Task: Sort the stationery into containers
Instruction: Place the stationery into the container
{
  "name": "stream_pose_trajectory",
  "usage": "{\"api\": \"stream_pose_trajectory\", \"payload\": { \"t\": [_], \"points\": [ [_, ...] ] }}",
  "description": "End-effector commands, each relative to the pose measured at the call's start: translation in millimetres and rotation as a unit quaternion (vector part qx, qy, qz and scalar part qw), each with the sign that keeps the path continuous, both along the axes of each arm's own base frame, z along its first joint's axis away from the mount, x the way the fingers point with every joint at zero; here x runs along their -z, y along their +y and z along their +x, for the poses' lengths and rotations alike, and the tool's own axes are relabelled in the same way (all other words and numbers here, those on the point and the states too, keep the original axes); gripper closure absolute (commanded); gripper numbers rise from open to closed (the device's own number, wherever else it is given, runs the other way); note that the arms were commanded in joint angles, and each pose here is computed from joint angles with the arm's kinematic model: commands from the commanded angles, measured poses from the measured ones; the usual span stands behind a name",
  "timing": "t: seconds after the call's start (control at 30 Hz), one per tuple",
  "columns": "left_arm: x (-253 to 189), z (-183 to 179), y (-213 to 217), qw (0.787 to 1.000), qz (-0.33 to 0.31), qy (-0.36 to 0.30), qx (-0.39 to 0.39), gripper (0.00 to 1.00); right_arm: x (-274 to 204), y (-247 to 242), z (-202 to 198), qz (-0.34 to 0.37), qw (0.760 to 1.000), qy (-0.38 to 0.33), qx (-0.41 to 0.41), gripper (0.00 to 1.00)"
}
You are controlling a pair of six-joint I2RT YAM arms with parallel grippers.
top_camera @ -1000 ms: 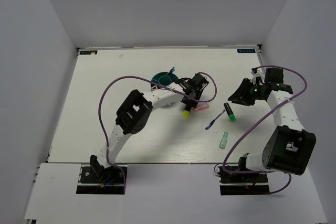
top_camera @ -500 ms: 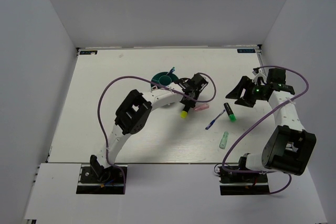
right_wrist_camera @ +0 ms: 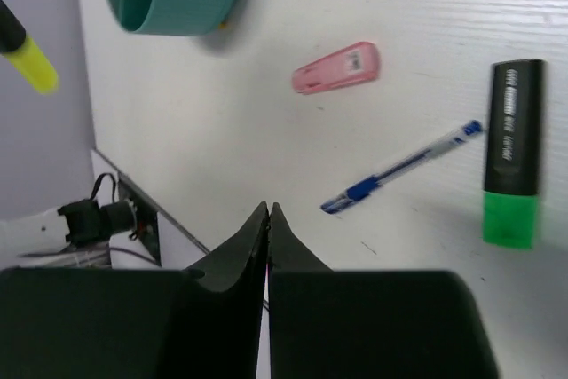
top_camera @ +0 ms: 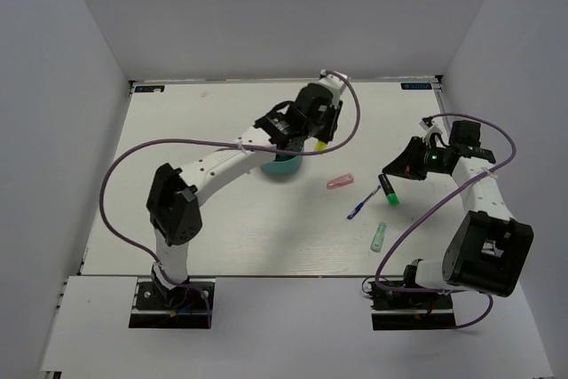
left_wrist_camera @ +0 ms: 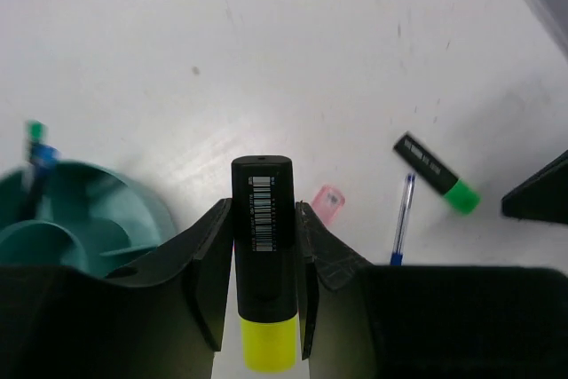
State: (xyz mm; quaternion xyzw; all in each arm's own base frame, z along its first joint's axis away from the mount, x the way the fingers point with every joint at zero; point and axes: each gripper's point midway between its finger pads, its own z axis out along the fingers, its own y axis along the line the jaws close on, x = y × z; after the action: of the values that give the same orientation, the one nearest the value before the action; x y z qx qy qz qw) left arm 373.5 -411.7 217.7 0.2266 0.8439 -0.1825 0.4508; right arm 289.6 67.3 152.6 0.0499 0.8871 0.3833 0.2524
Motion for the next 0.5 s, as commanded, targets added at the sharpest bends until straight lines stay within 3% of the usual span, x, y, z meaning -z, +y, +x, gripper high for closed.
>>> {"api": "stream_pose_trajectory", "payload": {
  "t": [0.0,0.27,0.47],
  "points": [
    [-41.3,22.2,13.2,0.997,-0.030,-0.076,0.001,1.00,-22.2,18.6,-5.7,0.059,0.994,-0.065,-0.063,1.00],
    [-21.5,63.2,41.2,0.992,-0.081,-0.101,0.000,1.00,-43.9,40.9,-26.5,0.138,0.956,-0.181,-0.184,1.00],
    [-23.9,90.7,60.1,0.981,-0.155,-0.115,-0.016,1.00,-44.2,43.1,-29.2,0.149,0.953,-0.182,-0.190,1.00]
  ]
}}
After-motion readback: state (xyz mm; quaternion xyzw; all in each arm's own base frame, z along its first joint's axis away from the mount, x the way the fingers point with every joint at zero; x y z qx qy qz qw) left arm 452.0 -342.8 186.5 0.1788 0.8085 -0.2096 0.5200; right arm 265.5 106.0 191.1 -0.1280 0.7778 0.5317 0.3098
